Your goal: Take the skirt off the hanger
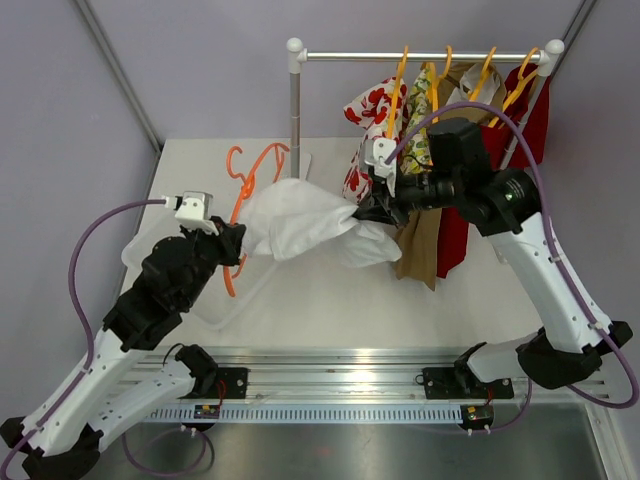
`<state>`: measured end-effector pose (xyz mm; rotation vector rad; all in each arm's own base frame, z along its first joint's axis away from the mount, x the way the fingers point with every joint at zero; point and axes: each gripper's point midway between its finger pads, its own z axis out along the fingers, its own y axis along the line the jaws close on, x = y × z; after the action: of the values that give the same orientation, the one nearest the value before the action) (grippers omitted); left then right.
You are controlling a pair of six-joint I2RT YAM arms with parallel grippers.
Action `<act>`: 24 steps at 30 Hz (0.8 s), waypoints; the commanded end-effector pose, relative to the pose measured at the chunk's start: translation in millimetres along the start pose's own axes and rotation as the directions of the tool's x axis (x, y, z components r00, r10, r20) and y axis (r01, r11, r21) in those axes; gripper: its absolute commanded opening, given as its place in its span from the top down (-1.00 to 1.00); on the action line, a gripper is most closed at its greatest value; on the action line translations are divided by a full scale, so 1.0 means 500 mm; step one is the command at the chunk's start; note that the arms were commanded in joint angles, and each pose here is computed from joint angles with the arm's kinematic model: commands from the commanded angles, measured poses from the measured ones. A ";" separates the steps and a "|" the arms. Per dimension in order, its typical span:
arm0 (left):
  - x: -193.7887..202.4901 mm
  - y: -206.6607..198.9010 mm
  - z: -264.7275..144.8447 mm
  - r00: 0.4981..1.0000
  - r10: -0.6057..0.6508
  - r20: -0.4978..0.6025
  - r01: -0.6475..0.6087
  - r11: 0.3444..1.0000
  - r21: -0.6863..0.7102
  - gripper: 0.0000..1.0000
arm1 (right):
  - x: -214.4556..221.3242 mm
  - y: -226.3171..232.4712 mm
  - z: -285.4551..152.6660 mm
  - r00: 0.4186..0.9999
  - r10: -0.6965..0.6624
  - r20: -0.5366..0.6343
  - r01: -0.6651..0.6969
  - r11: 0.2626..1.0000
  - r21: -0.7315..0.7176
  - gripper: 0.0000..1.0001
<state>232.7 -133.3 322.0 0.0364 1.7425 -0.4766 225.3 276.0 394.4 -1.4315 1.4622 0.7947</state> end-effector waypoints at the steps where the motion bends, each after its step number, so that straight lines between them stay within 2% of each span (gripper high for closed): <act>1: -0.030 0.057 -0.031 0.982 0.179 0.058 -0.173 0.980 -0.098 1.00 | 0.011 0.058 -0.018 0.998 -0.056 -0.003 0.055 0.992 -0.109 1.00; 9: -0.098 0.026 -0.081 0.966 0.184 0.180 -0.186 0.982 -0.001 1.00 | 0.133 0.040 0.062 0.994 0.039 -0.100 -0.052 0.989 -0.138 1.00; 11: -0.095 0.017 -0.083 0.968 0.184 0.171 -0.190 0.981 0.025 1.00 | 0.157 0.033 0.075 0.991 0.061 -0.123 -0.076 0.989 -0.124 0.99; 14: -0.091 -0.020 -0.080 0.974 0.158 0.165 -0.179 0.976 0.121 1.00 | 0.205 0.037 0.101 0.981 0.104 -0.164 -0.128 0.981 -0.145 0.86; 18: -0.071 -0.075 -0.044 0.986 0.129 0.101 -0.149 0.962 0.227 1.00 | 0.243 0.039 0.120 0.968 0.139 -0.208 -0.175 0.971 -0.163 0.71; 19: -0.077 -0.087 -0.038 0.987 0.122 0.106 -0.145 0.958 0.247 1.00 | 0.248 0.037 0.123 0.966 0.144 -0.214 -0.180 0.970 -0.162 0.60; 20: -0.078 -0.094 -0.029 0.987 0.120 0.103 -0.143 0.956 0.256 1.00 | 0.251 0.034 0.124 0.964 0.143 -0.222 -0.180 0.972 -0.152 0.35; 21: -0.078 -0.103 -0.020 0.988 0.122 0.097 -0.144 0.953 0.268 1.00 | 0.251 0.031 0.122 0.965 0.139 -0.224 -0.175 0.974 -0.146 -0.25; 24: -0.099 -0.129 0.012 0.988 0.121 0.099 -0.144 0.948 0.282 1.00 | 0.241 0.023 0.094 0.968 0.100 -0.229 -0.128 0.986 -0.110 -0.69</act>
<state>227.9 -162.3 337.7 0.3288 1.7002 -0.5097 224.6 277.4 241.8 -1.5891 1.7923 0.9155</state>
